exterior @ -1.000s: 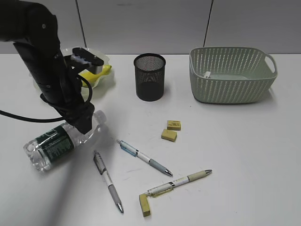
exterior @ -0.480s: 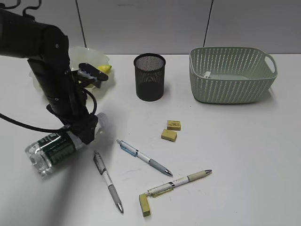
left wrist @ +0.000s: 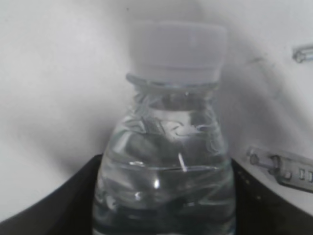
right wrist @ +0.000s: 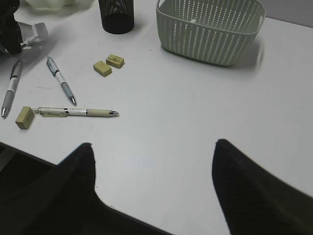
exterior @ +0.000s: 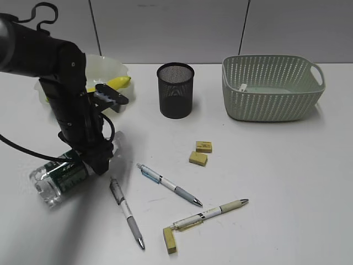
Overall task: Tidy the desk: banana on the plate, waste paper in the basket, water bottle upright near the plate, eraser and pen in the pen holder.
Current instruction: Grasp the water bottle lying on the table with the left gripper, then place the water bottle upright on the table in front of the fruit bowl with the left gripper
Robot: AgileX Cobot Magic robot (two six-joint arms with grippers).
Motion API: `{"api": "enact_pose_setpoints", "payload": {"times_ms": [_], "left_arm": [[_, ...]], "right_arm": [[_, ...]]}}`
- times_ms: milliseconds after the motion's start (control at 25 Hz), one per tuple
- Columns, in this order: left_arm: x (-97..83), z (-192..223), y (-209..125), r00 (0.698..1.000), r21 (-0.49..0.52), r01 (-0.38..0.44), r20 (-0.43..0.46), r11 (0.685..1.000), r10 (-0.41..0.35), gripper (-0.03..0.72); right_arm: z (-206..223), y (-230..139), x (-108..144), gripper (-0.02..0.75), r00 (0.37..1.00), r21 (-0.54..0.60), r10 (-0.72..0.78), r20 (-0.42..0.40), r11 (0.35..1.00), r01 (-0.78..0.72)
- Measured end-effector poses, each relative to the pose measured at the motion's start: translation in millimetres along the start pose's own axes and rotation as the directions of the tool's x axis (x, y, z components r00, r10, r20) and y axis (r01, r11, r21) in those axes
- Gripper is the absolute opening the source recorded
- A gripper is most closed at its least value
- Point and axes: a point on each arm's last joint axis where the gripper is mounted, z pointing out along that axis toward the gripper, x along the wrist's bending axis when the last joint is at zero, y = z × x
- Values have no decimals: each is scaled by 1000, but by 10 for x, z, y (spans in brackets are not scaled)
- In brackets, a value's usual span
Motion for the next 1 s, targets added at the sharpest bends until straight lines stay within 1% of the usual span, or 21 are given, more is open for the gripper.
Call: {"api": "enact_pose_setpoints", "payload": {"times_ms": [160, 280, 560, 720, 840, 920, 1000], "left_arm": [[-8, -51, -7, 1000, -3, 5, 5, 1000, -5, 492], [-17, -173, -16, 1000, -23, 8, 3, 1000, -8, 492], [-90, -668, -66, 999, -135, 46, 30, 990, -42, 492], [-137, -934, -196, 999, -207, 49, 15, 977, -47, 492], [-188, -1083, -368, 998, -280, 52, -5, 959, -55, 492], [-233, -1175, -507, 997, -356, 57, -21, 933, -69, 492], [-282, -1204, -658, 995, -448, 69, -33, 891, -94, 492]], "right_arm": [[0, 0, 0, 582, 1000, 0, 0, 0, 1000, 0], [0, 0, 0, 582, 1000, 0, 0, 0, 1000, 0], [-1, -1, 0, 582, 1000, -1, 0, 0, 1000, 0], [-1, -1, 0, 582, 1000, -1, 0, 0, 1000, 0], [-1, -1, -1, 582, 1000, -1, -1, 1, 1000, 1], [-1, -1, -1, 582, 1000, -1, -1, 1, 1000, 1], [-1, -1, -1, 582, 1000, -1, -1, 1, 1000, 1]]}}
